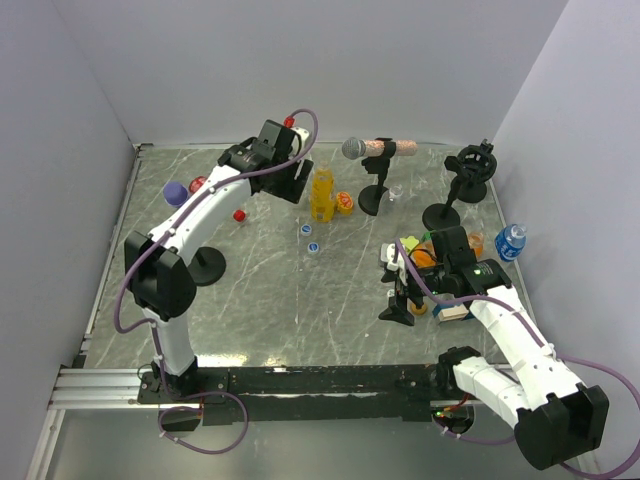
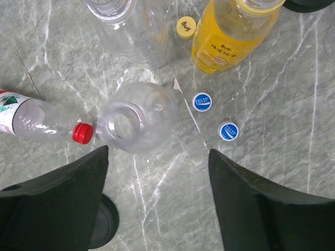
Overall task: Unscrew the bottle caps
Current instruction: Place the bottle without the bottle cap at the center of the board, then pick up the plastic bottle from the center of the board.
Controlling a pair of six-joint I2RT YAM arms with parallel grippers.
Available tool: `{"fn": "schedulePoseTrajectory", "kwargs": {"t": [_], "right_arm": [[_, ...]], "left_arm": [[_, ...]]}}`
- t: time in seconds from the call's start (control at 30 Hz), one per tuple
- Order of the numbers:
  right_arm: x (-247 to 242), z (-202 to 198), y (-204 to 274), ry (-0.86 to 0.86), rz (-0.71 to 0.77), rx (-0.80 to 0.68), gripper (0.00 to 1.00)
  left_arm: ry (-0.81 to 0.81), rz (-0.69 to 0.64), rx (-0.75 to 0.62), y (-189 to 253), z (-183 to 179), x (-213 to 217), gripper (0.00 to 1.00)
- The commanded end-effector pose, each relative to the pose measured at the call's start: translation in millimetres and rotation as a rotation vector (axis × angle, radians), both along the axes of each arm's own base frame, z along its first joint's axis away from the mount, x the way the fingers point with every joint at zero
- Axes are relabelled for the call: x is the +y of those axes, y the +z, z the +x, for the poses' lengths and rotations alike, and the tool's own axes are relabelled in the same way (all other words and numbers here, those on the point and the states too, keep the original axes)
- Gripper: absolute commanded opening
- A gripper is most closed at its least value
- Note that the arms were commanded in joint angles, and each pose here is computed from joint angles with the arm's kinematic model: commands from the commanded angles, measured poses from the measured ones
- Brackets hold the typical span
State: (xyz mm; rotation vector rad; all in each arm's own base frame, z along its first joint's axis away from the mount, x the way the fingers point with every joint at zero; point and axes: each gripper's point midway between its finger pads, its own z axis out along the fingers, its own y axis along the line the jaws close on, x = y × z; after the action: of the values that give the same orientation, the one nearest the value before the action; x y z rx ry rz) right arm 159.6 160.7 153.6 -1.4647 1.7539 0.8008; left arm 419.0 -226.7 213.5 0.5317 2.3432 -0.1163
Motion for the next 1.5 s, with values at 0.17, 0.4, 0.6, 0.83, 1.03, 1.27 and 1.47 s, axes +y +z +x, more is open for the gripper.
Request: {"fn": "schedulePoseTrajectory", "kwargs": {"t": [0.17,0.4,0.6,0.83,1.03,1.27,1.47], "right_arm": [[2,2,2,0.006,0.019,-0.012,0.99],[2,3,2,0.005,0.018,-0.012,0.99],[2,2,2,0.008,0.018,-0.013,0.99],[2,2,2,0.008,0.018,-0.012,0.99],[2,2,2,0.006,0.018,-0.013,0.99],[2,2,2,0.008,0.018,-0.013,0.99],[2,2,0,0.004,0.014,-0.006,0.99]], "left_arm": [[0.025,-0.131,-0.167,76,-3,1,0.89],[0.029,-0.173,-0.225,98,-6,5,0.95],[0.04,-0.182,-0.234,100,-6,9,0.96],[0.062,-0.267,-0.28,113,-5,17,0.97],[0.253,-0.566,-0.327,138,9,59,0.97],[0.74,-0.575,-0.236,109,46,114,0.84],[0.888,-0.478,-0.211,69,58,131,0.82]]}}
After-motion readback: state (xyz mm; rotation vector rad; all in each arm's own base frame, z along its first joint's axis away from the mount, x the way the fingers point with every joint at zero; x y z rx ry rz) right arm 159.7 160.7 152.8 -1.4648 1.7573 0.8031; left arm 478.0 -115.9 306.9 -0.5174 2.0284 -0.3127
